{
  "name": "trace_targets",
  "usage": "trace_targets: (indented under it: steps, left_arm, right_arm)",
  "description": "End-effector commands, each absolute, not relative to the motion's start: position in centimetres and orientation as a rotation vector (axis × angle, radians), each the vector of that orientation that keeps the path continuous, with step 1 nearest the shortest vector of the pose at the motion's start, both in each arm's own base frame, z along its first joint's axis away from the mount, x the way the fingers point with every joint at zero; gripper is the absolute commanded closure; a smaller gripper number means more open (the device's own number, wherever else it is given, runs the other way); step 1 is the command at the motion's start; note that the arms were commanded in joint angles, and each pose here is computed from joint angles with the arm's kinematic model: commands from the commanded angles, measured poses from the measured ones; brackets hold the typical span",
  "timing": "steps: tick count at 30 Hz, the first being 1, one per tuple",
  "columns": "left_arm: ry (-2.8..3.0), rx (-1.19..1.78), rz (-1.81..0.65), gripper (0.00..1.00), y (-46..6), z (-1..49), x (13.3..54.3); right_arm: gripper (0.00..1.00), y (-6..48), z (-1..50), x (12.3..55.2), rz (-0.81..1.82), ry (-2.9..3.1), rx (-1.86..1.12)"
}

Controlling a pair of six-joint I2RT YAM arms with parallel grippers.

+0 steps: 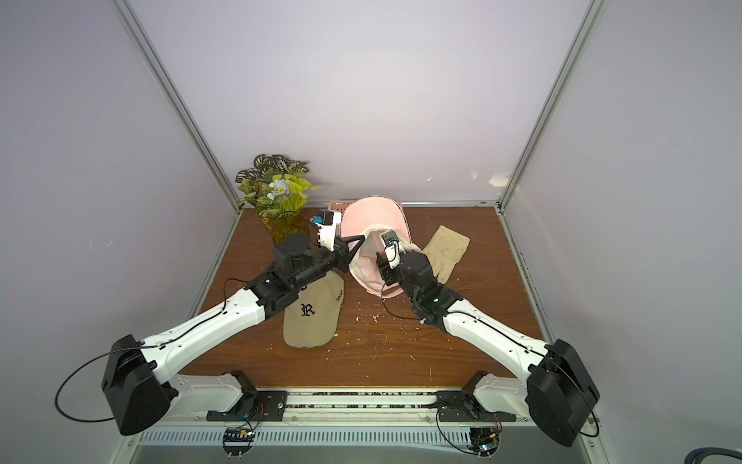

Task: Turn the baseball cap inside out
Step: Turn over the baseball cap.

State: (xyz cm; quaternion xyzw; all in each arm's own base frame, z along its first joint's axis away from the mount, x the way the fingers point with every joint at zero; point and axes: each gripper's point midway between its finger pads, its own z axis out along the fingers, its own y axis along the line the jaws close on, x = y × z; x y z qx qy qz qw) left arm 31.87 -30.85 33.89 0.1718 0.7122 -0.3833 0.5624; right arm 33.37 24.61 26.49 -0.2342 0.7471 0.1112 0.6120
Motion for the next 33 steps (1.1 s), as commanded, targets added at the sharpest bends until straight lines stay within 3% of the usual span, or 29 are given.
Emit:
trace_targets:
  steps: [1, 10, 20, 25, 33]
  left_arm:
    - [1.608, 0.475, -0.969, 1.00, -32.1, 34.7, 31.0]
    - [1.600, 0.432, -0.919, 1.00, -31.6, 35.1, 32.0]
    - [1.589, 0.404, -0.884, 1.00, -30.7, 35.8, 31.9]
    - [1.650, 0.422, -0.828, 1.00, -30.7, 33.8, 32.4]
    - [1.719, 0.410, -0.757, 1.00, -30.4, 31.1, 33.3]
  right_arm:
    - [0.46, 26.6, 29.9, 32.5, 0.403, 1.616, -0.588]
    - [0.48, 30.4, 25.3, 30.3, 0.594, 1.759, -0.825]
    - [0.44, 25.8, 18.2, 33.6, 0.198, 2.062, -0.711]
    - [0.43, 23.1, 20.9, 35.3, 0.043, 2.022, -0.526]
    - [0.41, 24.4, 29.0, 32.5, 0.354, 1.695, -0.492]
